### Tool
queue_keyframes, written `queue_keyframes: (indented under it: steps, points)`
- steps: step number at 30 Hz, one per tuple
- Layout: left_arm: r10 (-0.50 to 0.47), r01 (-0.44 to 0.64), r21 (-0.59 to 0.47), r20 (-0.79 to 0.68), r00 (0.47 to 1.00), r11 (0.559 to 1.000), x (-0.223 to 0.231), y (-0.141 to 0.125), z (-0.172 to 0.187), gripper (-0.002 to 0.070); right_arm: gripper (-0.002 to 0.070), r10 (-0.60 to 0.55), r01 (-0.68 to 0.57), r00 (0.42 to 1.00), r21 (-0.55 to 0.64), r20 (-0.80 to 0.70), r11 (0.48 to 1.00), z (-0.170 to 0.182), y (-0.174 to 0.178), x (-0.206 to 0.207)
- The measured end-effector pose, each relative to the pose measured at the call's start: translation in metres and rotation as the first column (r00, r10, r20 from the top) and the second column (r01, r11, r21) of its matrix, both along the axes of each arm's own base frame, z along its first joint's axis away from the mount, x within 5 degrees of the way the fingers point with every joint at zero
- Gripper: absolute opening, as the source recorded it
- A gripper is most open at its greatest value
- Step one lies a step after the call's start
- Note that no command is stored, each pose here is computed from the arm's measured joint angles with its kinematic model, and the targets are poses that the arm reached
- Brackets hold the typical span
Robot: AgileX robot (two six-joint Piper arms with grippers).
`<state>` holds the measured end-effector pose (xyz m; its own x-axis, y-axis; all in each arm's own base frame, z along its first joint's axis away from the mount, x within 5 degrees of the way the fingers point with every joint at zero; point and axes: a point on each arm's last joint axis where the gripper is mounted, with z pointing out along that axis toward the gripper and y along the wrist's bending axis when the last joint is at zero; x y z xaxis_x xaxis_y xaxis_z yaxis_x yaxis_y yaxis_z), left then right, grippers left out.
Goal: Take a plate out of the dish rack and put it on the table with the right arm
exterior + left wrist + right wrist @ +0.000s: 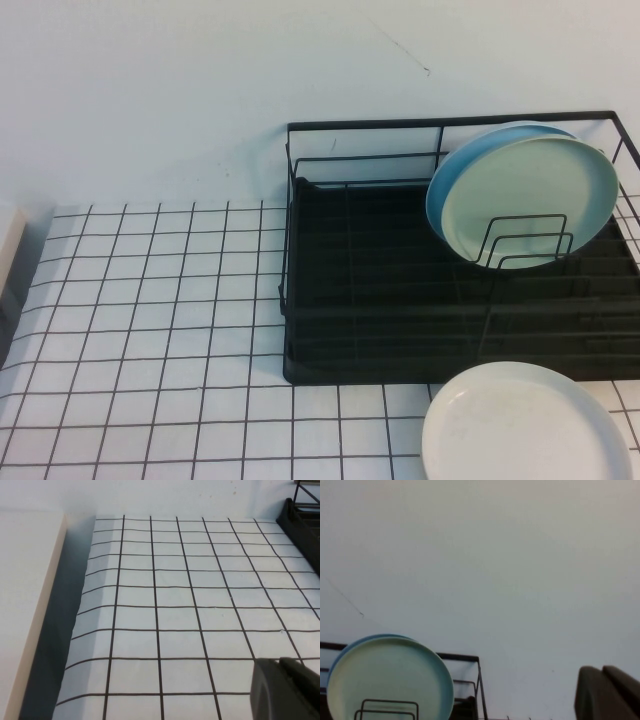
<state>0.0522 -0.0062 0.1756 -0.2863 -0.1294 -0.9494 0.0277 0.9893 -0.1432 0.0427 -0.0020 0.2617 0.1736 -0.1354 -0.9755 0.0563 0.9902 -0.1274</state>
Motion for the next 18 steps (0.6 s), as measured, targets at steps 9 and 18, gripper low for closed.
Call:
queue_keyframes:
  steps: [9,18]
  points:
    - [0.001,-0.001,-0.004,0.0,1.0,1.0,0.0,0.0,0.0,-0.0003,-0.0004,-0.009,0.025,0.966,0.06,-0.258,0.998,0.059,-0.002,0.013]
    - [0.001,-0.001,-0.004,0.0,1.0,1.0,0.0,0.0,0.0,-0.0003,-0.0004,0.071,-0.035,0.808,0.073,-0.585,0.997,0.088,0.004,0.089]
